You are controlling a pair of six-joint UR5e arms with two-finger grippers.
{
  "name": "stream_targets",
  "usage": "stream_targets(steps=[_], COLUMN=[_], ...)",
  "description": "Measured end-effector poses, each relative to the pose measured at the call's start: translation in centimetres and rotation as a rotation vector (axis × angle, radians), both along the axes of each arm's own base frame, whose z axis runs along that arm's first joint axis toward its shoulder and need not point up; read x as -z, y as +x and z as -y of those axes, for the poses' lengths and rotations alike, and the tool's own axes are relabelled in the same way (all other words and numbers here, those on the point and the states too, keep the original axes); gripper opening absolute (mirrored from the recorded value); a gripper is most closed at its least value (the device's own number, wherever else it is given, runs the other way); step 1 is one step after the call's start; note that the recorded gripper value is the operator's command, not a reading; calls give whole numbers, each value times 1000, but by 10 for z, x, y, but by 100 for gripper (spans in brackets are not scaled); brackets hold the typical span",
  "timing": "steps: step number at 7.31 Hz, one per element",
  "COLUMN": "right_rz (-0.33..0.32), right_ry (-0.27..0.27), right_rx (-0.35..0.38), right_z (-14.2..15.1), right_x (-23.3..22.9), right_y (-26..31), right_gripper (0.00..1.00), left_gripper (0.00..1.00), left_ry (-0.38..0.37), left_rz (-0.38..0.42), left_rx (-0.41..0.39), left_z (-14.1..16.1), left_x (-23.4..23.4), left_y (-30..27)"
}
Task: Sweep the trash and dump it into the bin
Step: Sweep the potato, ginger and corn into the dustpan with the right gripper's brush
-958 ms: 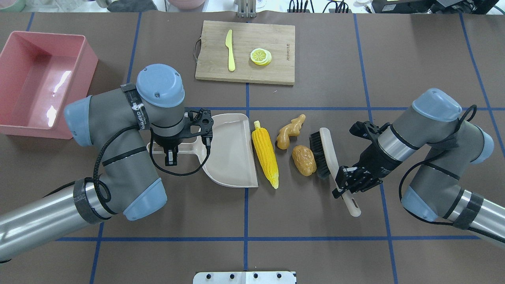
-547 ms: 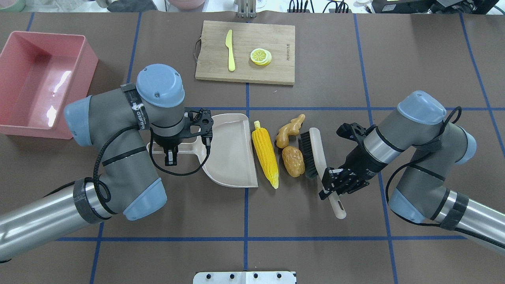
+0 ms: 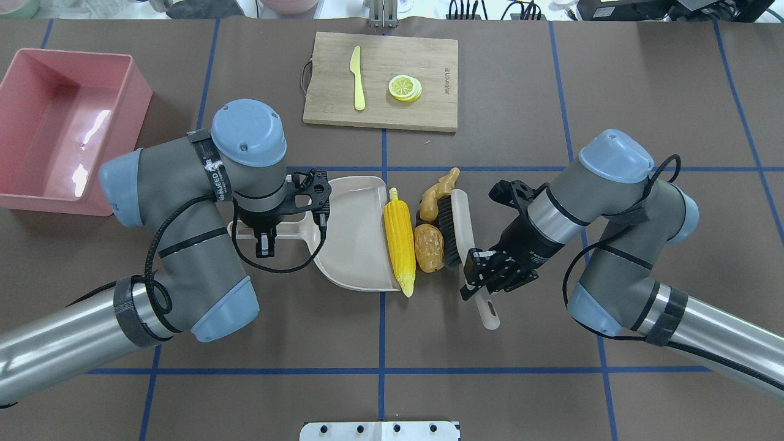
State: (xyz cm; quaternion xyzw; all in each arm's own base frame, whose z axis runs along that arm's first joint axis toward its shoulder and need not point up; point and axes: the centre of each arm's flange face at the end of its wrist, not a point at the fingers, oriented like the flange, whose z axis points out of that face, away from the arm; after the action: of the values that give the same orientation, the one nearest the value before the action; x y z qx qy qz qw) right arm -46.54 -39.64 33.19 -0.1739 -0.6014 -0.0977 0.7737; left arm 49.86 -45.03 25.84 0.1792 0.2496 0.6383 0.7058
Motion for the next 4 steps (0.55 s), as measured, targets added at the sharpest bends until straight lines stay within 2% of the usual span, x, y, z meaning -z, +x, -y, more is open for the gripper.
stream_targets(steps=[4], right_rz=[8], right_ry=[7], right_rx=[-18], right_z=[-12], right_x=[29], right_y=[-32], right_gripper=[0], left_gripper=[0], left_ry=[0], left_rz=[1], left_rx=[0], left_z=[1], left_x=[-2], left_y=[1])
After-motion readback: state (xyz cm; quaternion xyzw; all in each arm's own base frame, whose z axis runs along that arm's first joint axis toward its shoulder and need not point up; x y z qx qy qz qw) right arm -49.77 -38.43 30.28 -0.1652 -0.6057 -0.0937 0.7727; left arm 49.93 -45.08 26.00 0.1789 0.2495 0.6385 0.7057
